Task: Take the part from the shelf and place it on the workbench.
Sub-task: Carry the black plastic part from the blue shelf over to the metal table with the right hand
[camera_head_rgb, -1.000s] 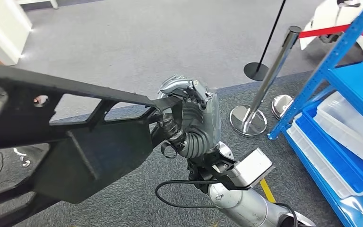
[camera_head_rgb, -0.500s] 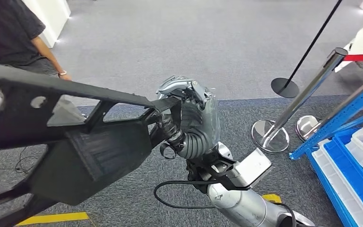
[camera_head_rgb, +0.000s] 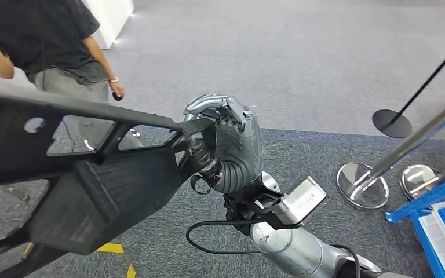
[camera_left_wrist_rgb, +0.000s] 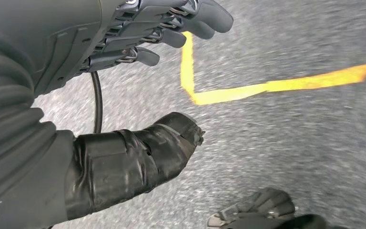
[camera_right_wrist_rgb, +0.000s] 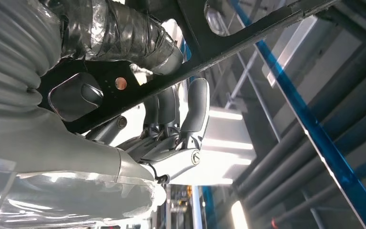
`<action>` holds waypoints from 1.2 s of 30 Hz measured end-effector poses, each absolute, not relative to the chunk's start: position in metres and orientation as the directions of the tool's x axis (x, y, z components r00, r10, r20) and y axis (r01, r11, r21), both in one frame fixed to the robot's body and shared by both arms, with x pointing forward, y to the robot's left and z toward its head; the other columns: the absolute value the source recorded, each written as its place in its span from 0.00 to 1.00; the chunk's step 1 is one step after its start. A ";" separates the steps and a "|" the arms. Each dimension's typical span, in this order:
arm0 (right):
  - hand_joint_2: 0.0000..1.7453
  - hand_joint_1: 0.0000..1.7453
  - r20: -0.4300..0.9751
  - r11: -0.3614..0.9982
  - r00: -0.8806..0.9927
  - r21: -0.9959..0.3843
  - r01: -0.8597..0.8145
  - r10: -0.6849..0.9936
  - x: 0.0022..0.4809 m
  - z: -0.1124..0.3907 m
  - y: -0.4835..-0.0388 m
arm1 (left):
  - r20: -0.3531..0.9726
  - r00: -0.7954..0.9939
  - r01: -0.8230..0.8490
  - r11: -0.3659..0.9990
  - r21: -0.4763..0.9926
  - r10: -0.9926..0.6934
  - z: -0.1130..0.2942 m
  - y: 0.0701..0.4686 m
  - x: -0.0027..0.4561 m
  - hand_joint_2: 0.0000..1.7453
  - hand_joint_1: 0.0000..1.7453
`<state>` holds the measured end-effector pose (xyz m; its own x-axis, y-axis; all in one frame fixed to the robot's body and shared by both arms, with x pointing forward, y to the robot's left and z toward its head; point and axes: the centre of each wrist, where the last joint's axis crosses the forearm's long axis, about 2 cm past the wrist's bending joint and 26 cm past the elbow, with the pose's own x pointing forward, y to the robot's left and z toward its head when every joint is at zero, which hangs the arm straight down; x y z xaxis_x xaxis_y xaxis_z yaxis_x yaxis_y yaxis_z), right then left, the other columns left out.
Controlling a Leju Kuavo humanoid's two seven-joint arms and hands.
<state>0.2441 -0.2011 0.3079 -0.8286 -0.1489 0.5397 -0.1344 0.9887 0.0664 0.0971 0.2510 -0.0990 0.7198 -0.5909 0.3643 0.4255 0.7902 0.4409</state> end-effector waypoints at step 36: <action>1.00 1.00 0.550 0.982 -0.814 0.096 -0.161 -0.187 0.249 0.306 -0.198 | 0.345 0.712 0.443 0.773 0.455 -0.611 -0.099 0.255 0.099 1.00 0.00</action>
